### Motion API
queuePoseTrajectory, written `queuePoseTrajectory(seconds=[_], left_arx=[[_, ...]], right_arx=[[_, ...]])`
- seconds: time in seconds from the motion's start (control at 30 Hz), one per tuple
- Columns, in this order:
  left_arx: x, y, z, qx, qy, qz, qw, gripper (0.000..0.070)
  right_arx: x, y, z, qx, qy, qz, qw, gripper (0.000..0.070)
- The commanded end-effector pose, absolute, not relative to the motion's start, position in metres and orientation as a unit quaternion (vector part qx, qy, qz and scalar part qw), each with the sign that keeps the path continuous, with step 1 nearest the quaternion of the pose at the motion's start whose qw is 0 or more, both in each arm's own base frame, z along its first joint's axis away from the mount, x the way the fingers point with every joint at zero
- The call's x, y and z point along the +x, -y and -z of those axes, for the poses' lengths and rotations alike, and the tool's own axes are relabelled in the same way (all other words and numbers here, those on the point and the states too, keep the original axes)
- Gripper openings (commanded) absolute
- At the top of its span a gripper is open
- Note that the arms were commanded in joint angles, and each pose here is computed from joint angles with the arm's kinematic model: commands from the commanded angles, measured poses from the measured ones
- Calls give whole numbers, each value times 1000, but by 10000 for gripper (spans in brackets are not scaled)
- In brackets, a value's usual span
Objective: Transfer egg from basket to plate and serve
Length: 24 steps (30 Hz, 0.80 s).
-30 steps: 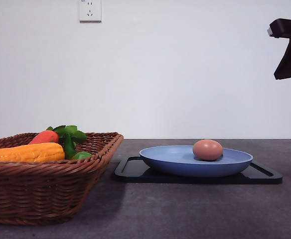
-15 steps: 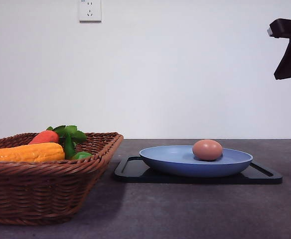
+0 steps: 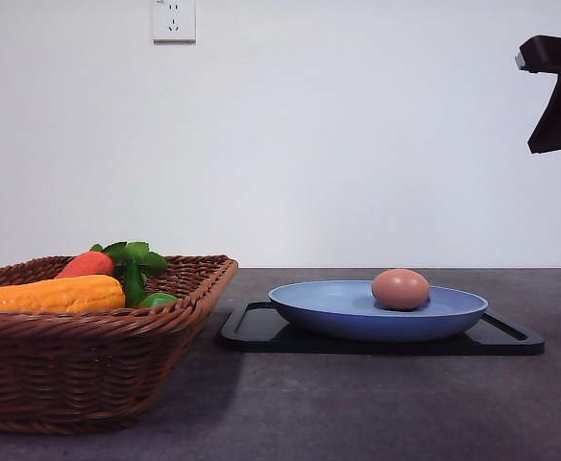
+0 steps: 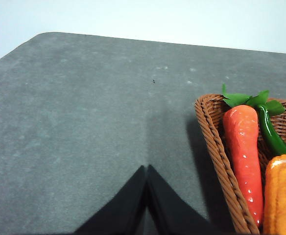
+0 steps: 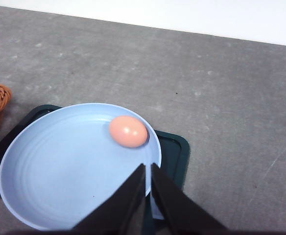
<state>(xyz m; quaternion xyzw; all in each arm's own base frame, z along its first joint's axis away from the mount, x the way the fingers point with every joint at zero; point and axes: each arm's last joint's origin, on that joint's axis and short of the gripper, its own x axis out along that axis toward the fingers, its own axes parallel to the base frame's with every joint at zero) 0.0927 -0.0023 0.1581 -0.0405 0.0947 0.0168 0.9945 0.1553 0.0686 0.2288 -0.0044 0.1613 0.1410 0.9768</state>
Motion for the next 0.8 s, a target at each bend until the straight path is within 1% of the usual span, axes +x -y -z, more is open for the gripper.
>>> queuePoseTrajectory(seconds=[0.0,0.5,0.63,0.77], left_arx=[[93,2,-153,-42,-109,-18,993,0],[93,2,-153,-42,-109,-18,993,0],[93,2,-153,-42,-109,-18,993,0],[93,2,-153,-42,-109,-18,993,0]], right_arx=[[155,-70,-229,1,-158,-142,977,0],[152,-69,-230,1,-156,-144,977,0],[134,-55,-246,-12,-103,-112,988,0],[116,-35,-258,-1,-37,-69,997,0]])
